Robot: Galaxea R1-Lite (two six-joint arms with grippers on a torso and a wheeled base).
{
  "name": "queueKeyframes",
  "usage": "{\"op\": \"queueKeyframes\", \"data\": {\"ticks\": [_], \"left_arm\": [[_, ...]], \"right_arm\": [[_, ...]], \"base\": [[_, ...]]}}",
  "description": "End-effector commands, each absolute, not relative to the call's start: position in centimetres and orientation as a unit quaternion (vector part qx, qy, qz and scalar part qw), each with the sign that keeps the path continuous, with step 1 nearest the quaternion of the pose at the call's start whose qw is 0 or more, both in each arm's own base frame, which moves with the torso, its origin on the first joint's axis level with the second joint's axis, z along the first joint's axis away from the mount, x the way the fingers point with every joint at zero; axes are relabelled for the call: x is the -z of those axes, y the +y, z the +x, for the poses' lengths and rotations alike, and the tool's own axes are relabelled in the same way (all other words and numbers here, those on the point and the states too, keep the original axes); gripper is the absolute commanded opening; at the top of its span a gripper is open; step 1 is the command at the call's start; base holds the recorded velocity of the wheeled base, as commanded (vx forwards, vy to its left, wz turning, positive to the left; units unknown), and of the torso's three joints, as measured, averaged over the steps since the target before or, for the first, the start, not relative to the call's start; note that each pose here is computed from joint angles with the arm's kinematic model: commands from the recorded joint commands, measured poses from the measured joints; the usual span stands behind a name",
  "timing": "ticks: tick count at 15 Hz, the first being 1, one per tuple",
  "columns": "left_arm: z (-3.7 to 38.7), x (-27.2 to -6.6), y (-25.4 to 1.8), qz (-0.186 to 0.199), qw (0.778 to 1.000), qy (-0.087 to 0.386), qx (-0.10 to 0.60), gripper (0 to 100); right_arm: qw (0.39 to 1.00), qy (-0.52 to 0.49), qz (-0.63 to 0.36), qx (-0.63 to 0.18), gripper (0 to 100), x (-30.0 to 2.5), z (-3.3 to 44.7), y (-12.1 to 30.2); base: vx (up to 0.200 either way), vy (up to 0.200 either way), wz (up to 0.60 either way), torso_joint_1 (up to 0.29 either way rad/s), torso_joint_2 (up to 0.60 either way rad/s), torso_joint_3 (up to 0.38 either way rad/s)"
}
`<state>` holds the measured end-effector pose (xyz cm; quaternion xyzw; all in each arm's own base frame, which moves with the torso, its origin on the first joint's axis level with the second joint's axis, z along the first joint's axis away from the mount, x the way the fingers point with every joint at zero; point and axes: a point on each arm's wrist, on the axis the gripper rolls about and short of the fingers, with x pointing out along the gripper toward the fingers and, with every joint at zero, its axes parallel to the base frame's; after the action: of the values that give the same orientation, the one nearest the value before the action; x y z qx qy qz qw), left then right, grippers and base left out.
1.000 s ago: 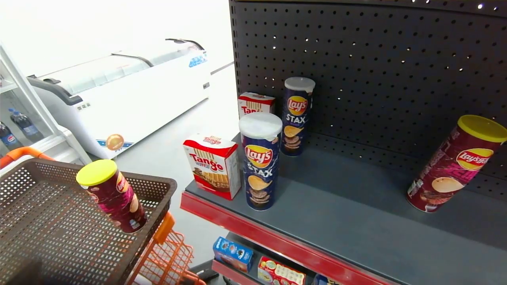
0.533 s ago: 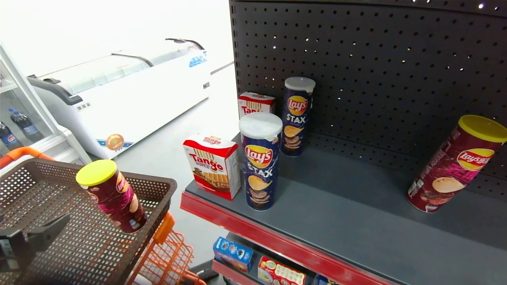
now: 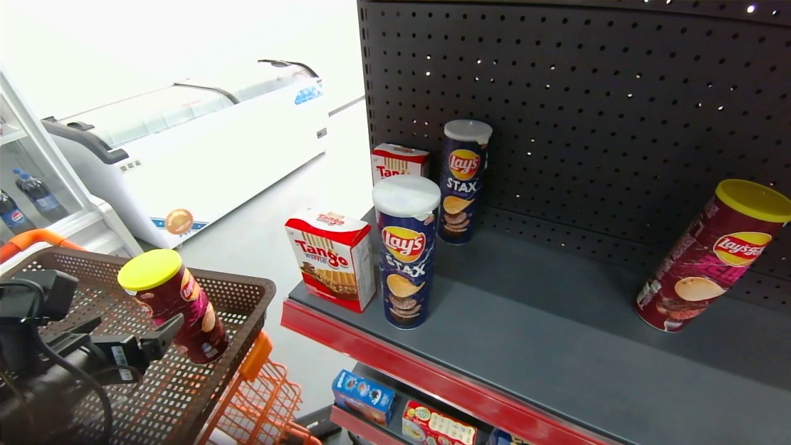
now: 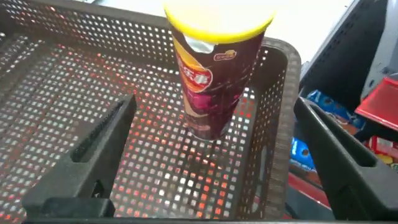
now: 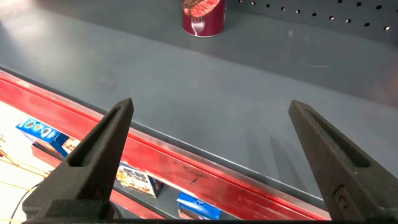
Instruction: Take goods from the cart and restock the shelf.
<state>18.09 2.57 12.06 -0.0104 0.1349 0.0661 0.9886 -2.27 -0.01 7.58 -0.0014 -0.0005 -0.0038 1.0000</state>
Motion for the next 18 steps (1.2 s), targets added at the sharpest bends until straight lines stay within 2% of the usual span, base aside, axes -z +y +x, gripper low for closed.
{"op": "queueKeyframes", "data": {"ticks": [1,5,13,14,15,18], "left_arm": [[19.6,-9.0,2.8,-0.015,0.979,0.192,-0.065,100],[21.6,-8.0,3.5,-0.012,0.979,0.190,-0.074,100],[25.4,-8.1,3.9,-0.008,0.986,0.148,-0.071,100],[25.6,-8.3,4.0,-0.008,0.988,0.138,-0.072,0],[26.0,-8.7,4.1,-0.005,0.989,0.125,-0.075,0],[25.9,-8.7,4.2,0.013,0.988,0.129,-0.085,0]], "right_arm": [[1.000,0.000,-0.002,0.004,100,-7.6,-2.3,0.0],[1.000,0.000,-0.002,0.004,100,-7.6,-2.3,0.0],[1.000,0.000,-0.002,0.004,100,-7.6,-2.3,0.0],[1.000,0.000,-0.002,0.004,100,-7.6,-2.3,0.0],[1.000,0.000,-0.002,0.004,100,-7.6,-2.3,0.0],[1.000,0.000,-0.002,0.004,100,-7.6,-2.3,0.0]], "base": [[0.000,0.000,0.00,0.000,0.00,0.000],[0.000,0.000,0.00,0.000,0.00,0.000],[0.000,0.000,0.00,0.000,0.00,0.000],[0.000,0.000,0.00,0.000,0.00,0.000],[0.000,0.000,0.00,0.000,0.00,0.000],[0.000,0.000,0.00,0.000,0.00,0.000]]}}
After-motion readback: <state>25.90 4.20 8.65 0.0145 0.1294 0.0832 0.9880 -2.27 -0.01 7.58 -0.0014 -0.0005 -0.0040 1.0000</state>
